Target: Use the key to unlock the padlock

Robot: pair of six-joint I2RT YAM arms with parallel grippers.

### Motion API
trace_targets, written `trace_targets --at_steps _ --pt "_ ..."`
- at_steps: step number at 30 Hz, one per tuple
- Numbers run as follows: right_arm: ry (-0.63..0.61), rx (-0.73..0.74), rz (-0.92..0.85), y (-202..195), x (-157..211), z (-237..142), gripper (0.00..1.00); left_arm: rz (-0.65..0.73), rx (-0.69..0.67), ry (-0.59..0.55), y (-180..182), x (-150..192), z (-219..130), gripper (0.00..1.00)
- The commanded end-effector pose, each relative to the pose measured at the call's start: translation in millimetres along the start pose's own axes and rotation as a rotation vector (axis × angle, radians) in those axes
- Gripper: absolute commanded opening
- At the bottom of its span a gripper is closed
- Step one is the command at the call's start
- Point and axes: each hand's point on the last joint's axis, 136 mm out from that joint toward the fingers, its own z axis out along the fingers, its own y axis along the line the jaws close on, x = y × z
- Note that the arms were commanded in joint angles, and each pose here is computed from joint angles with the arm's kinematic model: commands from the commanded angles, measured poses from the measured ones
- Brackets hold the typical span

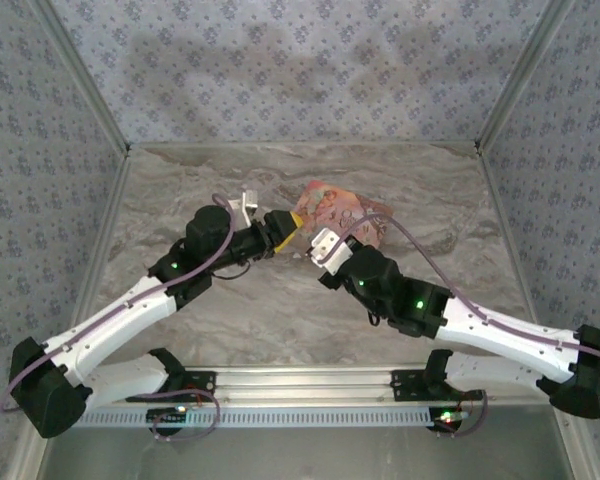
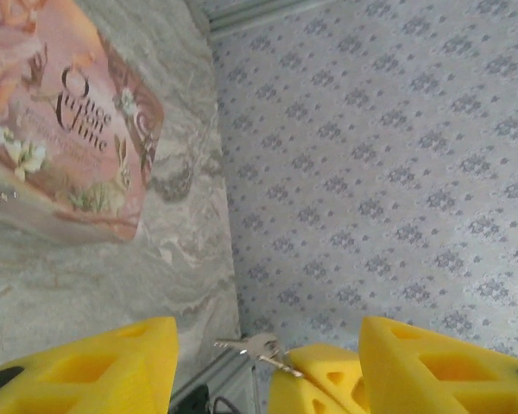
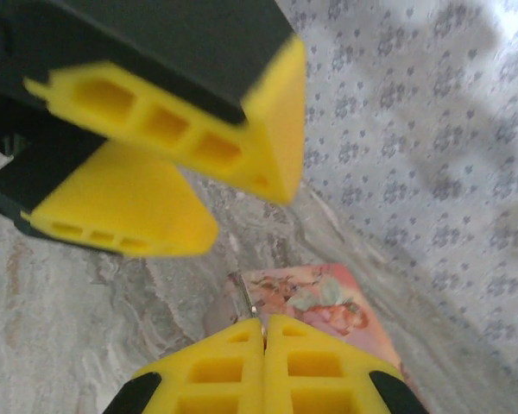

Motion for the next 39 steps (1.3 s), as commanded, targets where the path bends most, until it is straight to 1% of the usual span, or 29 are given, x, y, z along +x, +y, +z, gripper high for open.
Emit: trace_targets --at_steps 1,5,12,24,27,29,31,34,36,37,39 --pt "-0.061 0.090 -0.058 -17.0 -27.5 -6.2 0.00 -0.045 0.035 0.036 -19.5 7.3 1.4 0.54" --pt "-0.069 0.100 -0.099 -12.9 -30.7 -7.1 0.00 -0.051 0.060 0.053 -28.1 11.5 5.5 0.48" --pt "-0.079 0.111 -0.132 -8.5 -30.6 -9.4 0.00 -0.046 0.073 0.054 -34.6 12.9 5.1 0.33" --pt "-0.078 0.115 -0.224 3.3 -26.1 -11.3 0.00 -0.047 0.070 0.041 -31.7 10.1 4.3 0.16" --pt "-0.079 0.111 -0.252 8.0 -25.4 -12.3 0.00 -0.049 0.065 0.039 -29.3 9.5 4.4 0.09" --pt "-0.074 0.115 -0.268 9.3 -23.7 -12.8 0.00 -0.045 0.070 0.037 -30.4 9.3 3.6 0.01" --pt "-0.067 0.113 -0.279 11.0 -21.2 -12.5 0.00 -0.041 0.070 0.029 -30.0 7.7 2.7 0.00" --pt "-0.062 0.116 -0.278 11.1 -20.0 -12.8 0.07 -0.033 0.060 0.018 -27.8 6.4 1.0 0.00" --pt "-0.060 0.117 -0.245 8.3 -20.7 -14.8 0.18 -0.023 0.054 0.008 -26.4 4.8 -0.5 0.00" --pt "-0.057 0.114 -0.214 5.1 -21.0 -16.3 0.25 -0.011 0.047 0.000 -25.3 3.4 -2.1 0.00" --pt "-0.027 0.109 -0.148 -2.5 -16.3 -18.1 0.37 0.026 0.018 -0.015 -22.6 0.7 -5.4 0.00"
